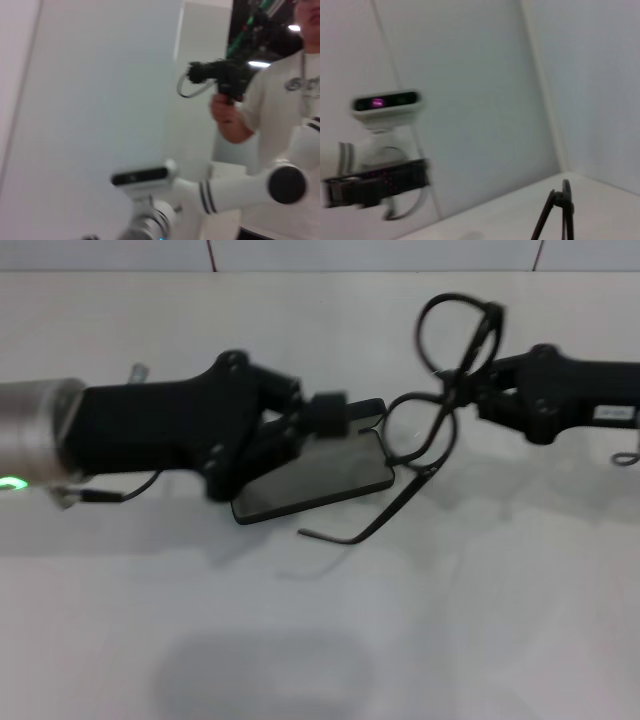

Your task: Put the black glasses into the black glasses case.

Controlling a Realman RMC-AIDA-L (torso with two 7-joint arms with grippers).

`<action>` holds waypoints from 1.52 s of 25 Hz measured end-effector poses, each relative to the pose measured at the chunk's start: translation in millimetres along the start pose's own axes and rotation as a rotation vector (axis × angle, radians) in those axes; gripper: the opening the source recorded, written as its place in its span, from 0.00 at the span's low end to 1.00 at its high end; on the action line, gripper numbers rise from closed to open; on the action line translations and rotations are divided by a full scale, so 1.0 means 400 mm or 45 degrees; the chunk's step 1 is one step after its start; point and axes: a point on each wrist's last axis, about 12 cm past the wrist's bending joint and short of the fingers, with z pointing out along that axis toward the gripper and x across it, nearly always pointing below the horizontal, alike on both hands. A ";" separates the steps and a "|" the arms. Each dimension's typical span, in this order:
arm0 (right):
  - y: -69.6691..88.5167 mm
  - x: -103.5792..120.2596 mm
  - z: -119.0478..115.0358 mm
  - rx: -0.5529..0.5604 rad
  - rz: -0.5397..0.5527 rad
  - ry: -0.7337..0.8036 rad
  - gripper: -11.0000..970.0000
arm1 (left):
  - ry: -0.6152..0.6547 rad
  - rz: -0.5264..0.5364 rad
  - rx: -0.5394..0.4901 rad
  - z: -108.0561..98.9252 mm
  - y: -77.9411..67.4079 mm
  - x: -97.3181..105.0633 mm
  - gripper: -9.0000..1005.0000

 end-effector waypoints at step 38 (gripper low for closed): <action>0.015 0.060 0.054 -0.018 0.133 0.042 0.09 | 0.328 -0.109 0.004 0.061 -0.040 0.209 0.01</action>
